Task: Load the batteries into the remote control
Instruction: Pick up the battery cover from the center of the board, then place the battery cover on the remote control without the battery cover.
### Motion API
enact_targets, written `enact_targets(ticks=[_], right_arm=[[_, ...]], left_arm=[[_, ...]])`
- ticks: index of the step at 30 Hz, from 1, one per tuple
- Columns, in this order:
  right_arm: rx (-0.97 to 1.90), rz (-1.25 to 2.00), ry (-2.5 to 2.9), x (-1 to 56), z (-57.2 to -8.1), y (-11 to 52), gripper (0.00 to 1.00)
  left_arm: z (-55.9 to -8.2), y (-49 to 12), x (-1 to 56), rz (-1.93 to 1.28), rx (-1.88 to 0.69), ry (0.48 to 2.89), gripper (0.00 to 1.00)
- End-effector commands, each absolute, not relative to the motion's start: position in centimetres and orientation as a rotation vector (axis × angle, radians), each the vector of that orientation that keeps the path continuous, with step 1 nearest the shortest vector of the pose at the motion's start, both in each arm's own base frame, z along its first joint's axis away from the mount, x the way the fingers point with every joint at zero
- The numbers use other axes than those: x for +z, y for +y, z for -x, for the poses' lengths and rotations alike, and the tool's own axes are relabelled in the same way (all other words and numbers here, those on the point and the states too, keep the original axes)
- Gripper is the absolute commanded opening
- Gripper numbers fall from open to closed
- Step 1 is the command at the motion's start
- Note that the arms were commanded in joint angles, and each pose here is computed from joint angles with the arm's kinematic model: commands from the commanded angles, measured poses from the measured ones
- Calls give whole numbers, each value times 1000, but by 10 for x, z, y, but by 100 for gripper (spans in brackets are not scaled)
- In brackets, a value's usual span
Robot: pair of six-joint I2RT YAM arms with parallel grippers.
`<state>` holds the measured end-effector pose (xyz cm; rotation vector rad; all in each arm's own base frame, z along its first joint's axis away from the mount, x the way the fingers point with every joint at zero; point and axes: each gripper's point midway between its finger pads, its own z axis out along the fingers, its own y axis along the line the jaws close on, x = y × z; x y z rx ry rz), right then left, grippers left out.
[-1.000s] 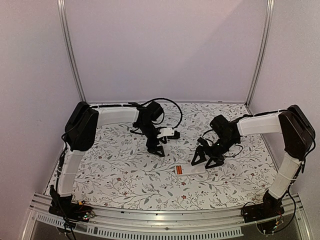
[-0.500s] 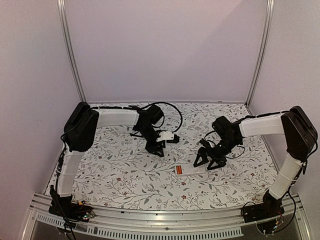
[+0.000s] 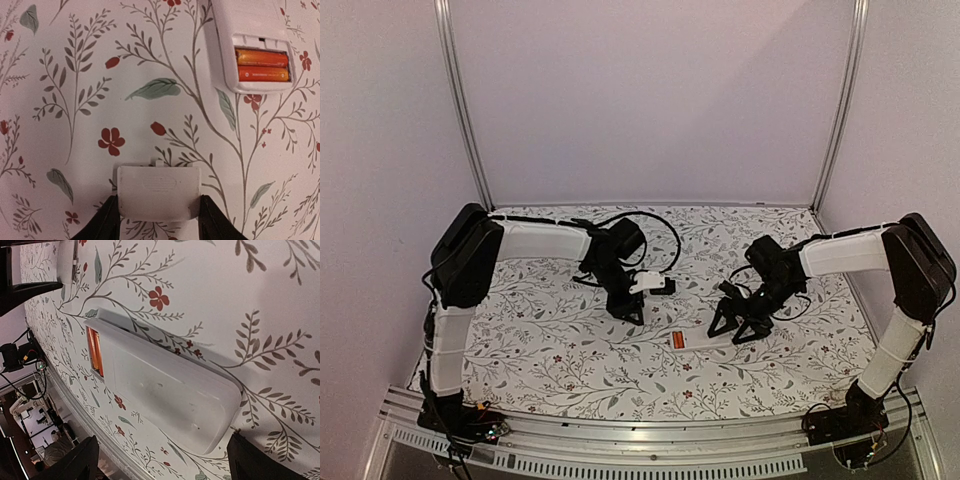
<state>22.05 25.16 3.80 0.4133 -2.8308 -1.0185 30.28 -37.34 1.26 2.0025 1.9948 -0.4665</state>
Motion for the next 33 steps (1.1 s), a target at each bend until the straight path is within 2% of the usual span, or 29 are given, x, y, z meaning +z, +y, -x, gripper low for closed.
enact_targets(ticks=[1, 14, 22, 33], right_arm=[[-1015, -393, -2800, 32, -209, 253, 89], [-1098, -447, -2758, 33, -209, 291, 82], [-1097, -483, -2784, 28, -229, 304, 78], [-1108, -488, -2760, 22, -231, 309, 64]], left_arm=[[-282, -367, 36, -1858, -453, 2069, 36], [-231, -350, 71, -1694, -421, 2109, 36], [-230, -357, 64, -1707, -403, 2099, 35], [-232, -385, 48, -1746, -425, 2119, 35]])
